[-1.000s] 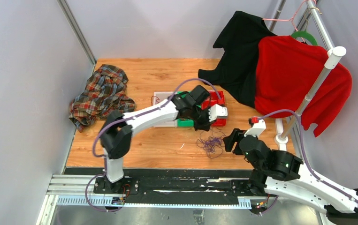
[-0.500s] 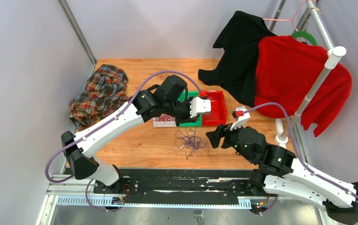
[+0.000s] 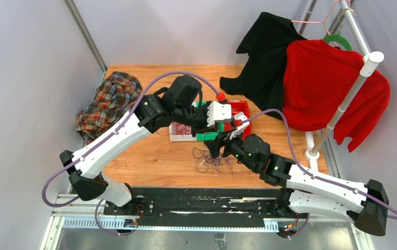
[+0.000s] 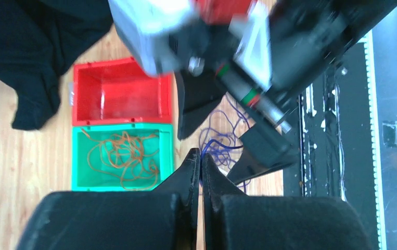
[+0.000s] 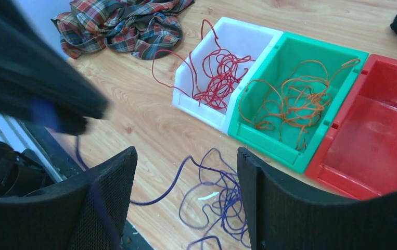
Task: Untangle the cables
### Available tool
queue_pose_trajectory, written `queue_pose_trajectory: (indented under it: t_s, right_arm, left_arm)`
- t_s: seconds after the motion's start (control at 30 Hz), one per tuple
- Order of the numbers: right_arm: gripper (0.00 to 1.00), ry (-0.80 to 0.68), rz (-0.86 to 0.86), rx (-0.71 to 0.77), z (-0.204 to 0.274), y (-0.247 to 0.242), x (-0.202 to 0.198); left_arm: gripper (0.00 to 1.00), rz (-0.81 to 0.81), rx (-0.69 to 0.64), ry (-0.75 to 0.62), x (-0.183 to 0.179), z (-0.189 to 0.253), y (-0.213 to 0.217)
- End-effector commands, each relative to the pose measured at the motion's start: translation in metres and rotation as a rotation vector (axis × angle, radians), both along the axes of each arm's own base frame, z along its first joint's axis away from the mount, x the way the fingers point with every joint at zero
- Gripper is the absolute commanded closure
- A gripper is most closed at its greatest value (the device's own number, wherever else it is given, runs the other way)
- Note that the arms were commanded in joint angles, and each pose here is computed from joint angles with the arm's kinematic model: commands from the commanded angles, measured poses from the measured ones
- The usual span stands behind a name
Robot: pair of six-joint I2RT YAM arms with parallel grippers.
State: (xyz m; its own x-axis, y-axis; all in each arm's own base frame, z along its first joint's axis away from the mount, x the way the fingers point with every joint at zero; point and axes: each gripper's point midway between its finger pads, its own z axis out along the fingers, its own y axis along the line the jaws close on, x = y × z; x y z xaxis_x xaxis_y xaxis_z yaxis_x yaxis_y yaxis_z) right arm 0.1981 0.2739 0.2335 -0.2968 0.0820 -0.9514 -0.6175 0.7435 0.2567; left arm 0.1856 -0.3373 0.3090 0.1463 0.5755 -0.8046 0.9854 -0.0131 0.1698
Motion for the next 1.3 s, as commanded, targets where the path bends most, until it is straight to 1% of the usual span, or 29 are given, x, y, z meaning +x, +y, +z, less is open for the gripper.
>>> queue_pose_trajectory:
  t_s: [0.0, 0.17, 0.37, 0.43, 0.67, 0.83, 0.9, 0.97, 1.07, 1.13, 1.17, 1.2, 1.27]
  right_arm:
    - [0.3, -0.068, -0.035, 0.032, 0.001, 0.011, 0.018]
    - [0.32, -0.032, -0.021, -0.024, -0.038, 0.03, 0.026]
    - [0.4, 0.043, -0.077, -0.067, -0.1, 0.024, 0.029]
    - [0.44, 0.072, -0.097, -0.078, -0.12, 0.019, 0.028]
    - [0.56, 0.203, -0.175, -0.127, -0.18, -0.009, 0.015]
    - [0.64, 0.252, -0.253, -0.162, -0.207, -0.039, 0.004]
    - [0.67, 0.258, -0.281, -0.17, -0.211, -0.05, -0.001]
    - [0.63, 0.218, -0.283, -0.188, -0.202, -0.056, -0.004]
    - [0.48, 0.155, -0.289, -0.169, -0.166, -0.062, -0.004]
    - [0.38, 0.102, -0.273, -0.119, -0.134, -0.065, -0.004]
    - [0.34, 0.07, -0.253, -0.083, -0.116, -0.065, -0.005]
    - [0.33, 0.029, -0.227, -0.029, -0.092, -0.064, -0.007]
    - [0.32, -0.031, -0.185, 0.013, -0.064, -0.063, -0.01]
  left_arm:
    - [0.99, -0.046, -0.096, -0.012, -0.017, 0.049, 0.001]
    - [1.0, -0.065, -0.252, -0.084, -0.025, 0.122, 0.001]
    - [1.0, -0.049, -0.408, -0.179, -0.031, 0.195, 0.01]
    - [1.0, -0.03, -0.461, -0.227, -0.03, 0.221, 0.015]
    - [1.0, 0.035, -0.605, -0.377, -0.024, 0.286, 0.03]
    - [1.0, 0.125, -0.755, -0.551, -0.013, 0.338, 0.046]
    - [1.0, 0.164, -0.8, -0.603, -0.008, 0.353, 0.051]
    - [0.99, 0.171, -0.807, -0.629, -0.007, 0.358, 0.053]
    - [1.0, 0.159, -0.771, -0.651, -0.005, 0.348, 0.049]
    - [1.0, 0.157, -0.746, -0.651, -0.002, 0.34, 0.045]
    - [1.0, 0.152, -0.736, -0.652, -0.001, 0.336, 0.044]
    - [0.99, 0.146, -0.729, -0.654, -0.002, 0.334, 0.043]
    - [1.0, 0.134, -0.723, -0.652, -0.002, 0.331, 0.039]
